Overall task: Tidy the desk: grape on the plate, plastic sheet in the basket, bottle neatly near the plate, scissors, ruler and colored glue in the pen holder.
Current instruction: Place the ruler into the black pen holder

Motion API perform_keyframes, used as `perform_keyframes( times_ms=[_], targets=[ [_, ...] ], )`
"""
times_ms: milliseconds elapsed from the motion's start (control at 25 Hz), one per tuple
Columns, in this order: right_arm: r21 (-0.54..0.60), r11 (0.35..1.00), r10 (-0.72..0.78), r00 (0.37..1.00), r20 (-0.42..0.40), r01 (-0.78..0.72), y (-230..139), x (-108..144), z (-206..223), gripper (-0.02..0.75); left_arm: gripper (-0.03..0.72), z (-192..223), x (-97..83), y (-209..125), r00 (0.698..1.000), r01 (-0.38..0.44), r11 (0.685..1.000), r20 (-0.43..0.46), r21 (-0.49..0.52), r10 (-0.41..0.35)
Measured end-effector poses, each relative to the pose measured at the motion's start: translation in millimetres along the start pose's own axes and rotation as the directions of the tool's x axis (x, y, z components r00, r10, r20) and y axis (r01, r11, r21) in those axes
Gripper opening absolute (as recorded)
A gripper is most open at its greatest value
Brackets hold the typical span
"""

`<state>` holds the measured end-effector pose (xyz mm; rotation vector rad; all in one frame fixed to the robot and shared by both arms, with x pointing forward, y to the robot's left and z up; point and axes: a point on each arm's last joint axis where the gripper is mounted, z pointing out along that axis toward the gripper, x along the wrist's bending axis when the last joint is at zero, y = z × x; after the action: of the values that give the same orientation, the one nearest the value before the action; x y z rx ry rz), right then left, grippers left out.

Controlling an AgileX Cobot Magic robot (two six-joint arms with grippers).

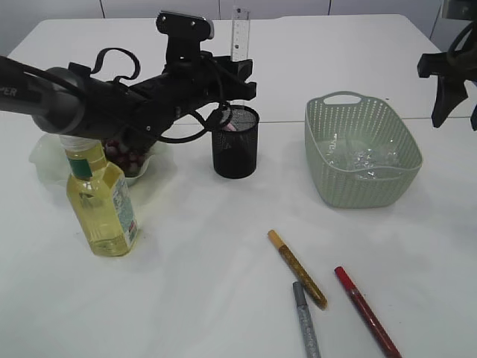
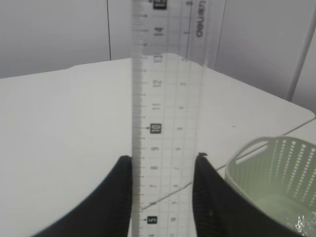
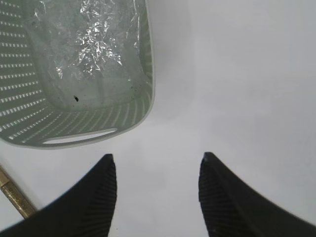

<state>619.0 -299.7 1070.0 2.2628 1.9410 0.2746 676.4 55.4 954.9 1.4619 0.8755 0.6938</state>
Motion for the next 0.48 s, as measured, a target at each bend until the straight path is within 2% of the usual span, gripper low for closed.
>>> perform_keyframes(
  times_ms=[480],
  targets=[
    [0.0,1.0,0.0,1.0,0.0,0.0,0,0,0,0.398,0.25,4,1.5,-13,1.0,0.0,1.0,-0.001,0.016,0.0]
  ],
)
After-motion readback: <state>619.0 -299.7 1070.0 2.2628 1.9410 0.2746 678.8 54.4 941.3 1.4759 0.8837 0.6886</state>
